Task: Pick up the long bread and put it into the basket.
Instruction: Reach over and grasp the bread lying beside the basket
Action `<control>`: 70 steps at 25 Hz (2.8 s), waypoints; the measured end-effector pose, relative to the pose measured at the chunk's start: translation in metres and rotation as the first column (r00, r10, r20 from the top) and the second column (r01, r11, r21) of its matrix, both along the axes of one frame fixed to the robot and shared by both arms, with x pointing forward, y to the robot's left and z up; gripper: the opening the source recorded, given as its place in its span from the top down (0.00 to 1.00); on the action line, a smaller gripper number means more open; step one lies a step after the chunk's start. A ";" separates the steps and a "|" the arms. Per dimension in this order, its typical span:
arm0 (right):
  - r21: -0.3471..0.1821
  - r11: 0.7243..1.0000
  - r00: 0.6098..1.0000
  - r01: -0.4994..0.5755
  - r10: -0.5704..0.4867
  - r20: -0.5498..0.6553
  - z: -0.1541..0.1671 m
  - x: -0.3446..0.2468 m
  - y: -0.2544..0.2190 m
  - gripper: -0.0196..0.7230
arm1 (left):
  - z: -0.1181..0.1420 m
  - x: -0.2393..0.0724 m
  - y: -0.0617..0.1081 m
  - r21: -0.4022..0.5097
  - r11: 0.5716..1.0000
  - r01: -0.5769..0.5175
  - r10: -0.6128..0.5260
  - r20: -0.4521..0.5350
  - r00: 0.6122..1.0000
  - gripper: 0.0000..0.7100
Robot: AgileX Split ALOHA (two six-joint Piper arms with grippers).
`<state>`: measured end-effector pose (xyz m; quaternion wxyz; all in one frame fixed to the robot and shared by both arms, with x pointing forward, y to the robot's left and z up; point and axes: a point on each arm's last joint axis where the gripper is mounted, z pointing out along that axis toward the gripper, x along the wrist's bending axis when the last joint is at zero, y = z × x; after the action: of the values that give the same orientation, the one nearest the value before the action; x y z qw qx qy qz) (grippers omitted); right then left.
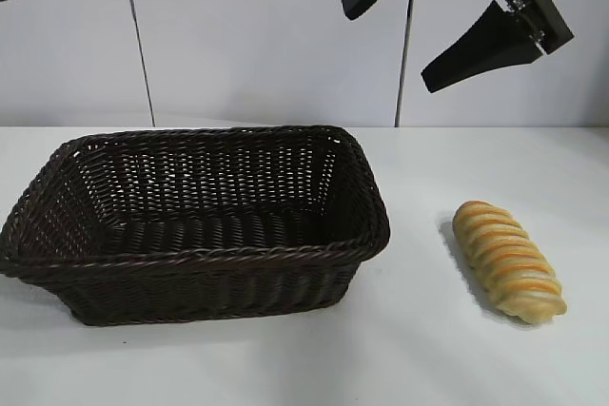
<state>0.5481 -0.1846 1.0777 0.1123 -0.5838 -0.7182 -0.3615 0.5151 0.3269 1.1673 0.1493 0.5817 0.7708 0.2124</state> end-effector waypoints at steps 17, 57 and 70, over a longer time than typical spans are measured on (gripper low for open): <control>-0.003 1.000 1.000 0.004 -0.004 0.006 0.000 0.001 0.000 0.15 | 0.103 -0.193 -0.004 0.041 0.998 -0.048 0.021 0.499 0.866 0.13; -0.039 0.999 1.000 -0.011 0.011 0.007 -0.002 0.000 -0.002 0.15 | -0.122 -0.298 -0.034 0.068 0.992 0.104 -0.123 0.388 0.913 0.13; -0.040 0.999 1.000 -0.010 0.011 0.008 -0.002 0.000 -0.002 0.15 | -0.122 -0.298 -0.034 0.068 0.992 0.104 -0.122 0.388 0.913 0.13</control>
<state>0.5481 -0.1870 1.0755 0.0994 -0.5806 -0.7289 -0.3489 0.2169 0.2933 1.0451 0.2991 0.5742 0.6855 0.3330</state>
